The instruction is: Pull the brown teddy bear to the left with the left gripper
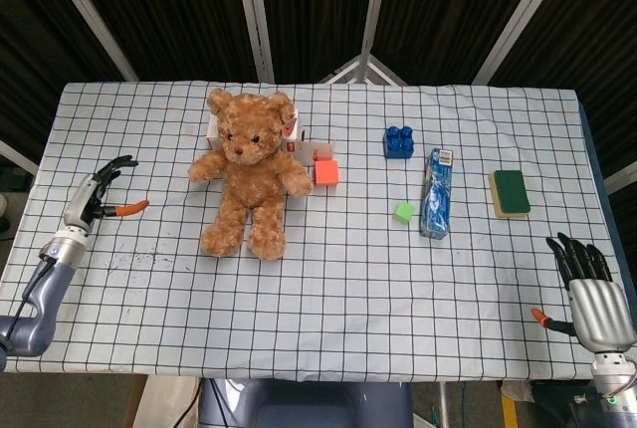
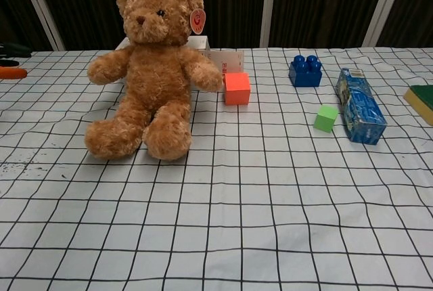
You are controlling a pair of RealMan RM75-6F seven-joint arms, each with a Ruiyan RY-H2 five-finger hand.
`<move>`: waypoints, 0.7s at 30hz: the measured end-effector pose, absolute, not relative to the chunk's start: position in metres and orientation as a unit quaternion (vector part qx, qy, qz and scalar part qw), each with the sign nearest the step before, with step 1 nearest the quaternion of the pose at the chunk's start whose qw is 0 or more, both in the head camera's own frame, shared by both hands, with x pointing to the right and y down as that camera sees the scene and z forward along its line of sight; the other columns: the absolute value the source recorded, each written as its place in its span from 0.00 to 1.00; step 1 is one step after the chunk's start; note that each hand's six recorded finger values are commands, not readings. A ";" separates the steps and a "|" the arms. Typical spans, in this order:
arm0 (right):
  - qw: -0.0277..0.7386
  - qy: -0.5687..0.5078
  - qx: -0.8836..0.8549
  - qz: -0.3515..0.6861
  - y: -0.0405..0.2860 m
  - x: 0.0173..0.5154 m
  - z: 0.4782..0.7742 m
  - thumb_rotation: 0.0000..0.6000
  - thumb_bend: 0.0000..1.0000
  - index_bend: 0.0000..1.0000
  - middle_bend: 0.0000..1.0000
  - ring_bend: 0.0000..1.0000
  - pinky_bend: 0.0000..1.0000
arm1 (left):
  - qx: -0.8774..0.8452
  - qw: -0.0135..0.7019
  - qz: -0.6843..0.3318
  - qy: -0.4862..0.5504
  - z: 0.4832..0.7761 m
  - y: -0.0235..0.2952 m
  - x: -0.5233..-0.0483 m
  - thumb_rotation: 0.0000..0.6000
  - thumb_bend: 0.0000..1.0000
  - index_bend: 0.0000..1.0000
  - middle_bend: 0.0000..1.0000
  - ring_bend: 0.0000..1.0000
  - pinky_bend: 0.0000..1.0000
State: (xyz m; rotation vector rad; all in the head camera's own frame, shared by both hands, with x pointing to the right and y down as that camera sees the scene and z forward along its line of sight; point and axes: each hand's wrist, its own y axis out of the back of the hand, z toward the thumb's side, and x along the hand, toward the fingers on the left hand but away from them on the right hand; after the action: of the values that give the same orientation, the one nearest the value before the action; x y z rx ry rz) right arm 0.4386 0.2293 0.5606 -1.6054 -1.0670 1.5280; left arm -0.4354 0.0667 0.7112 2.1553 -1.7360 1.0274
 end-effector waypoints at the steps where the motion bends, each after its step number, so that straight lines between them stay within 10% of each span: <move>1: 0.334 -0.409 -0.615 0.586 0.229 0.439 0.560 1.00 0.11 0.02 0.00 0.00 0.00 | 0.726 0.101 0.345 -0.587 0.713 0.066 -0.434 1.00 0.20 0.26 0.09 0.00 0.00; 21: 0.322 -0.414 -0.613 0.591 0.230 0.443 0.559 1.00 0.11 0.02 0.00 0.00 0.00 | 0.734 0.229 0.286 -0.572 0.752 0.057 -0.379 1.00 0.20 0.21 0.10 0.00 0.00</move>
State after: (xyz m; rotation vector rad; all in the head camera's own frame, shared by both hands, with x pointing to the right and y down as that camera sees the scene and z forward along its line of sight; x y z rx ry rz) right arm 0.4433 0.2298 0.5594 -1.6099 -1.0875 1.5523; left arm -0.3792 0.0569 0.7524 2.0193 -1.5751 0.7873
